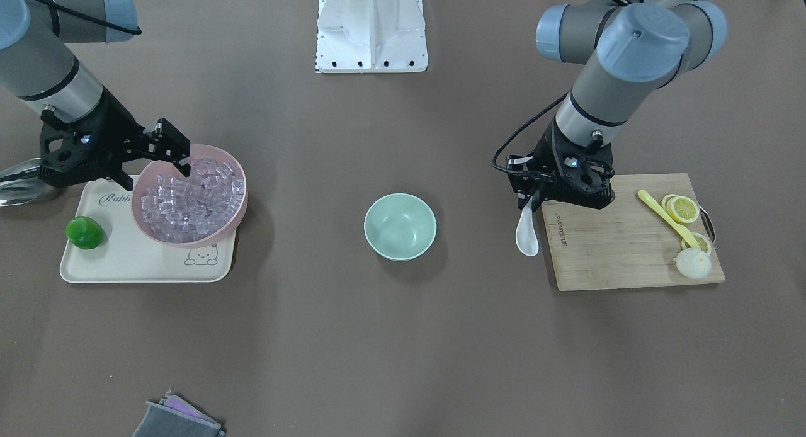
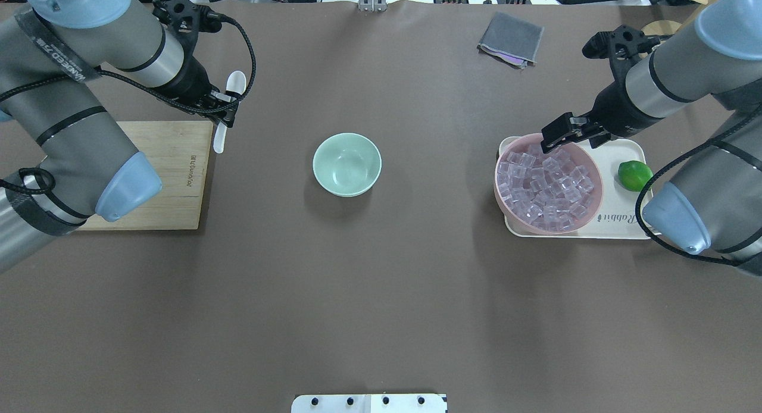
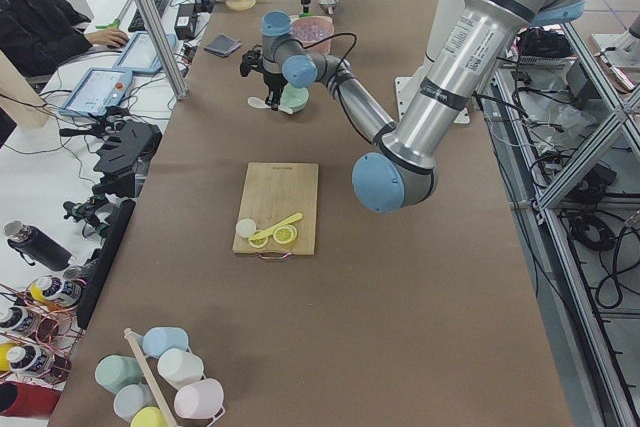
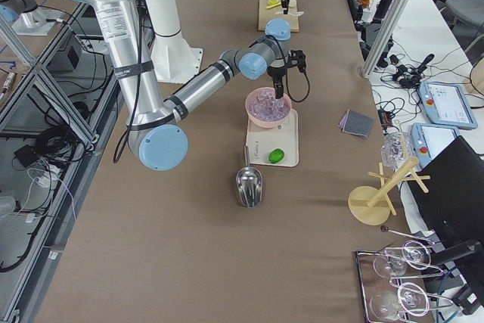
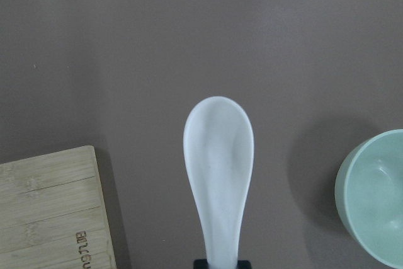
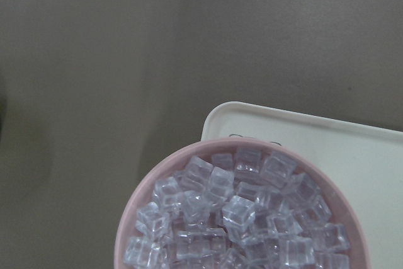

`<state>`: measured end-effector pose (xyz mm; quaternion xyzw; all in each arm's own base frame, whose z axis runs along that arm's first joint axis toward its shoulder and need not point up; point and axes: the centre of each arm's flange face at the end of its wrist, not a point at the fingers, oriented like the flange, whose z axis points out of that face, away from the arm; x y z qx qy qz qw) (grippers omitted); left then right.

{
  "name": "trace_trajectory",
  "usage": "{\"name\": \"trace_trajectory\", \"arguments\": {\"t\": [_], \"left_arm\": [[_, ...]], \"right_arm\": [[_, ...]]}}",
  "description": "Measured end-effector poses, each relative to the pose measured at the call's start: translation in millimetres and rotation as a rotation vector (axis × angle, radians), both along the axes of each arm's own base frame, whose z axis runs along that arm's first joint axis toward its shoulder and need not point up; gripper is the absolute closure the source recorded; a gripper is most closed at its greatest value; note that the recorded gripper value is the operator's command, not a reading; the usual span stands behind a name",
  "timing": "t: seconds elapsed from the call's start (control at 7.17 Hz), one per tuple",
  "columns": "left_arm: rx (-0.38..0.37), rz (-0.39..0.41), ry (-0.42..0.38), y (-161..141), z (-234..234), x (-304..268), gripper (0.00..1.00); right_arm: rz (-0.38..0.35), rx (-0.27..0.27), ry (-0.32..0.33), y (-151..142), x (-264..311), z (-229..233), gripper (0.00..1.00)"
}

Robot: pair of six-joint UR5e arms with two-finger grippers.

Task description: Put spoon and ice into bowl

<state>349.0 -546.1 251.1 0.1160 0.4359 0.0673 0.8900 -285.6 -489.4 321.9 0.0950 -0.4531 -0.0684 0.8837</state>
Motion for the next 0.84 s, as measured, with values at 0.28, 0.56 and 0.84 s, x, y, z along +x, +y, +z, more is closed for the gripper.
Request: {"name": "trace_trajectory", "arguments": {"t": [0.28,0.56,0.84], "left_arm": [[0.004,-0.001,0.005,1,-3,-1,1.00],[0.007,0.000,0.007,2,-4,-2,1.00],[0.011,0.000,0.011,3,-6,-3,1.00]], "right_arm": [[-0.004,0.146,-0.041,10,-39,-4,0.00],[0.044,0.254,-0.021,13,-67,-9,0.01],[0.013,0.364,-0.025,14,-67,-14,0.02]]}}
